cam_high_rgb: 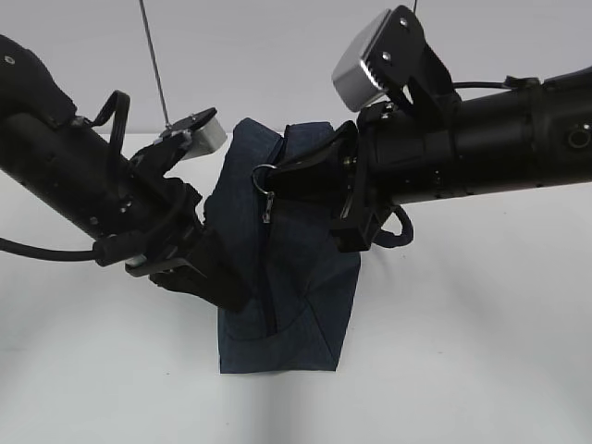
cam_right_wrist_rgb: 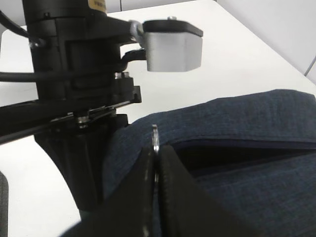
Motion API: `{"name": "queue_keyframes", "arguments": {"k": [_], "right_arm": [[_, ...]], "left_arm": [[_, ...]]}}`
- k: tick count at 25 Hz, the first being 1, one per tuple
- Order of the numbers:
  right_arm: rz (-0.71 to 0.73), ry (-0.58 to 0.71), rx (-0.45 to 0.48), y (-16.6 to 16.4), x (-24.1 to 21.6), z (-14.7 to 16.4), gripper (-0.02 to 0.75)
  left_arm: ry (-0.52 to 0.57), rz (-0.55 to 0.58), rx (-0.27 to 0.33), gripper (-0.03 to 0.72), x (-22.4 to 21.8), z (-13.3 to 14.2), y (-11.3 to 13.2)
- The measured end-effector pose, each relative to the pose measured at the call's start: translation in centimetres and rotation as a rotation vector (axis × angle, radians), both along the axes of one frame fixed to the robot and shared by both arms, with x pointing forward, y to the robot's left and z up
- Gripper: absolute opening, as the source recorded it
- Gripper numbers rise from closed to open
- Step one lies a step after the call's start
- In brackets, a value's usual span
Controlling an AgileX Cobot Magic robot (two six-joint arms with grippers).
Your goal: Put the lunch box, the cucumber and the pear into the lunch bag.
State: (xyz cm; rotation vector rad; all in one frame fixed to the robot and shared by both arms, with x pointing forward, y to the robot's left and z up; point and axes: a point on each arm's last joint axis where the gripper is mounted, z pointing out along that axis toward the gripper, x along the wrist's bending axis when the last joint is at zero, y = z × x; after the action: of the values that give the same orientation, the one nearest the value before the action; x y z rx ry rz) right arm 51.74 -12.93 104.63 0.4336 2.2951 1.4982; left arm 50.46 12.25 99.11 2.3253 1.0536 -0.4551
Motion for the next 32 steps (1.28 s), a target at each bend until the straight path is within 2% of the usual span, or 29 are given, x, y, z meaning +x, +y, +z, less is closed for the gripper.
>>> {"name": "queue_keyframes", "arguments": {"k": [18,27,32], "right_arm": [[0.003,0.025,0.081,0.6,1.8,0.4,0.0],[-0.058,0.016,0.093,-1.9,3.2,0.8,0.0],[-0.055,0.026,0.101,-1.9,4.4,0.3,0.0]], "left_arm": [[0.052,-0.047,0.024,0.013,-0.6,-0.1,0.3],[0.085,-0.043,0.03,0.012,-1.0,-0.4,0.4],[0.109,-0.056,0.031,0.012,-1.3,-0.5,0.4]]}}
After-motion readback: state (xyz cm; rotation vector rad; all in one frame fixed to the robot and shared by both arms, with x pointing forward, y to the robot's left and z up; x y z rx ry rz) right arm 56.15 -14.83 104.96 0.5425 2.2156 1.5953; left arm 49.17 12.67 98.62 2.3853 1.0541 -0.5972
